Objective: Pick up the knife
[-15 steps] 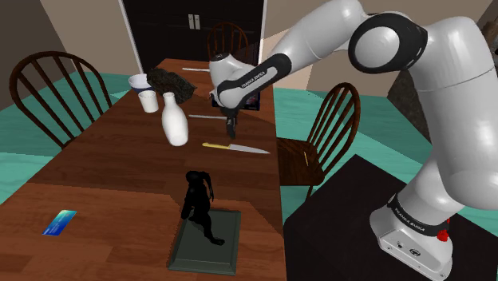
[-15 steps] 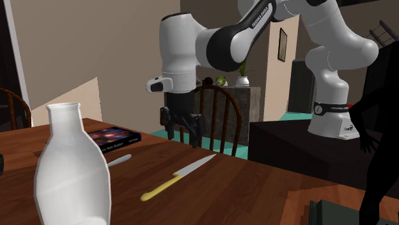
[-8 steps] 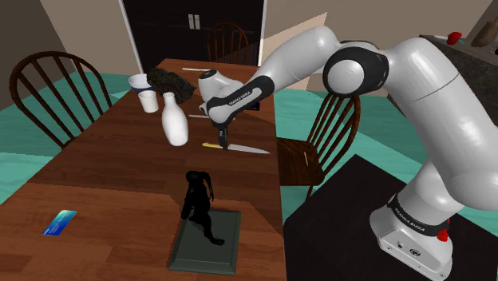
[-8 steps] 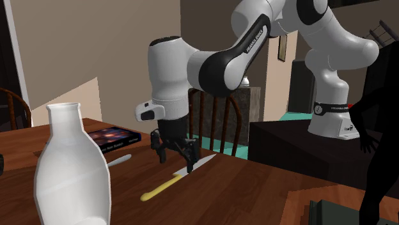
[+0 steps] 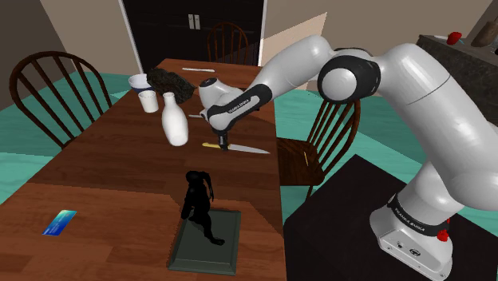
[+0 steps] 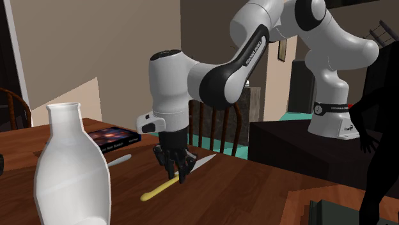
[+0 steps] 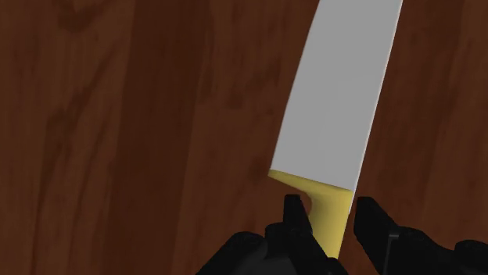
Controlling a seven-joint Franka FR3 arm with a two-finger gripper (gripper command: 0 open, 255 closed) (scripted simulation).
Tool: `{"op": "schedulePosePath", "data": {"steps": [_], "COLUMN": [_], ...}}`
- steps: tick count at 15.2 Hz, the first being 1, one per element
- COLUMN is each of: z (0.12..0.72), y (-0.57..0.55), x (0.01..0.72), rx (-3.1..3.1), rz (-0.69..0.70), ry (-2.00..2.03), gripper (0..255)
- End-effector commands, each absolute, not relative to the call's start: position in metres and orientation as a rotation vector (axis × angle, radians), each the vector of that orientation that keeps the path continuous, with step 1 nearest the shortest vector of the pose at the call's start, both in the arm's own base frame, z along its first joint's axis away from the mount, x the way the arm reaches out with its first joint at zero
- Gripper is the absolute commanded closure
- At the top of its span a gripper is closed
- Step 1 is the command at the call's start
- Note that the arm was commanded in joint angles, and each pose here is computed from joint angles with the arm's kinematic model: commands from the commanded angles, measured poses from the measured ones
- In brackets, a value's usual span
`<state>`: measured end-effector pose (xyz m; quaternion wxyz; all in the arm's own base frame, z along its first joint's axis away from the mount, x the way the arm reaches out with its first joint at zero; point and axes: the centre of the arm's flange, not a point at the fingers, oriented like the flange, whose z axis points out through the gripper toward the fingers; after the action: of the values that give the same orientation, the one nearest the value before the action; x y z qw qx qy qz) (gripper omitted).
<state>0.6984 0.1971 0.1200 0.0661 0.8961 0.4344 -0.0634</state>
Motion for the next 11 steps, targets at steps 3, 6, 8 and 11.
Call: {"op": "schedulePosePath", "data": {"steps": [3,6,8,11], "z": [0.12,0.119,0.12,0.135], "y": [0.197,0.197,0.197,0.197], "x": [0.698,0.698,0.699,0.699], "rx": [2.702,2.702,2.702,2.702], "rz": [-0.191,-0.191,-0.191,-0.191], "ry": [1.31,1.31,1.31,1.31], "gripper": [255,255,255,255]}}
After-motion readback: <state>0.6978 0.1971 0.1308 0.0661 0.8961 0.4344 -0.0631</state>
